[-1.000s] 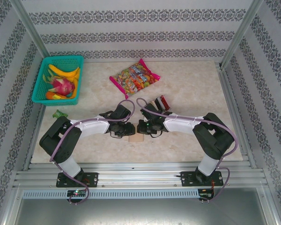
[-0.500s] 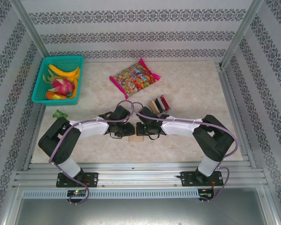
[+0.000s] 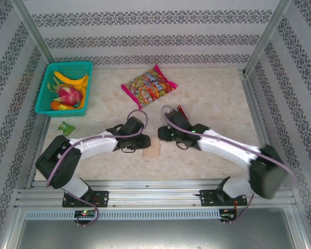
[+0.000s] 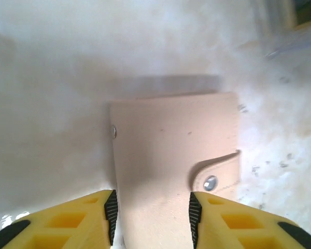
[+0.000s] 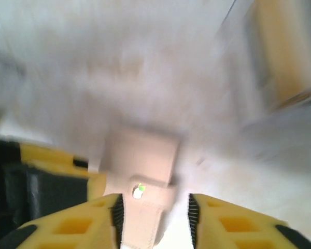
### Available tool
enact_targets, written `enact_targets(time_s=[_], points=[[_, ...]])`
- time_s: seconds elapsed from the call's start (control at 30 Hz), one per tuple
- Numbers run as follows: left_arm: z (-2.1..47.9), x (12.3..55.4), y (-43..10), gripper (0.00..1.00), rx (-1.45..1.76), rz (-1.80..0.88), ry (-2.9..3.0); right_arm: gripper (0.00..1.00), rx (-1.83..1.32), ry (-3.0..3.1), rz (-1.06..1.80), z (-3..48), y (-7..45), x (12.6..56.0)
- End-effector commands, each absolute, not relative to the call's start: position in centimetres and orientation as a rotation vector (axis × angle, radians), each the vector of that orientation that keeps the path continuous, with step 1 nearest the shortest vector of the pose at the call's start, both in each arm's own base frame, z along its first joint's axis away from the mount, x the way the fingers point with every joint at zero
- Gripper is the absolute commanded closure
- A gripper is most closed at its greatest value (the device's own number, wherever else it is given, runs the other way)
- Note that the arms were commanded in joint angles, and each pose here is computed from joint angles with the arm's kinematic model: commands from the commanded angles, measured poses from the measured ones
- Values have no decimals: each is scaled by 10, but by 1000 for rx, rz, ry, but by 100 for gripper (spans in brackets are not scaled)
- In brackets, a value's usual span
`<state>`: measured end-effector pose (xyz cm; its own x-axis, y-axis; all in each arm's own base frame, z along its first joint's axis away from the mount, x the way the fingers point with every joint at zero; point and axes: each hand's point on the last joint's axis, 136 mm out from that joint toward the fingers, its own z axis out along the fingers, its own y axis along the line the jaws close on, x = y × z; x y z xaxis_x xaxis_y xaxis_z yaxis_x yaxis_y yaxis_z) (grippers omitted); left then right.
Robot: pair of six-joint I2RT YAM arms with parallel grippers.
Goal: Put the credit cards into the card holder
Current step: Close the button on the card holder, then reset both arms
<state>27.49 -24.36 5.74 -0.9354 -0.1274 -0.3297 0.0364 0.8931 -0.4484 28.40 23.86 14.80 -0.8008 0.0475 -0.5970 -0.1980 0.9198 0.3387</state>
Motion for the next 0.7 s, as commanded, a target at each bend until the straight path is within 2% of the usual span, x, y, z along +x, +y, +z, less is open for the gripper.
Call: enact_targets(time_s=[0.0, 0.13, 0.27, 0.4, 0.5, 0.67], points=[[94, 290, -215, 48, -58, -463, 2561, 35, 38, 2264, 85, 176, 138, 305], [119, 303, -164, 37, -125, -225, 2426, 11, 198, 2115, -188, 188, 49, 314], [136, 312, -96, 19, -243, 43, 2298, 8, 280, 2064, -315, 164, -12, 326], [146, 316, -28, 0, -380, 270, 2167, 7, 278, 2043, -355, 135, -38, 337], [144, 316, 10, 0, -451, 375, 2116, 7, 250, 2016, -295, 120, -38, 350], [150, 328, 38, 0, -371, 500, 2043, 7, 166, 1974, -218, 120, -25, 374]])
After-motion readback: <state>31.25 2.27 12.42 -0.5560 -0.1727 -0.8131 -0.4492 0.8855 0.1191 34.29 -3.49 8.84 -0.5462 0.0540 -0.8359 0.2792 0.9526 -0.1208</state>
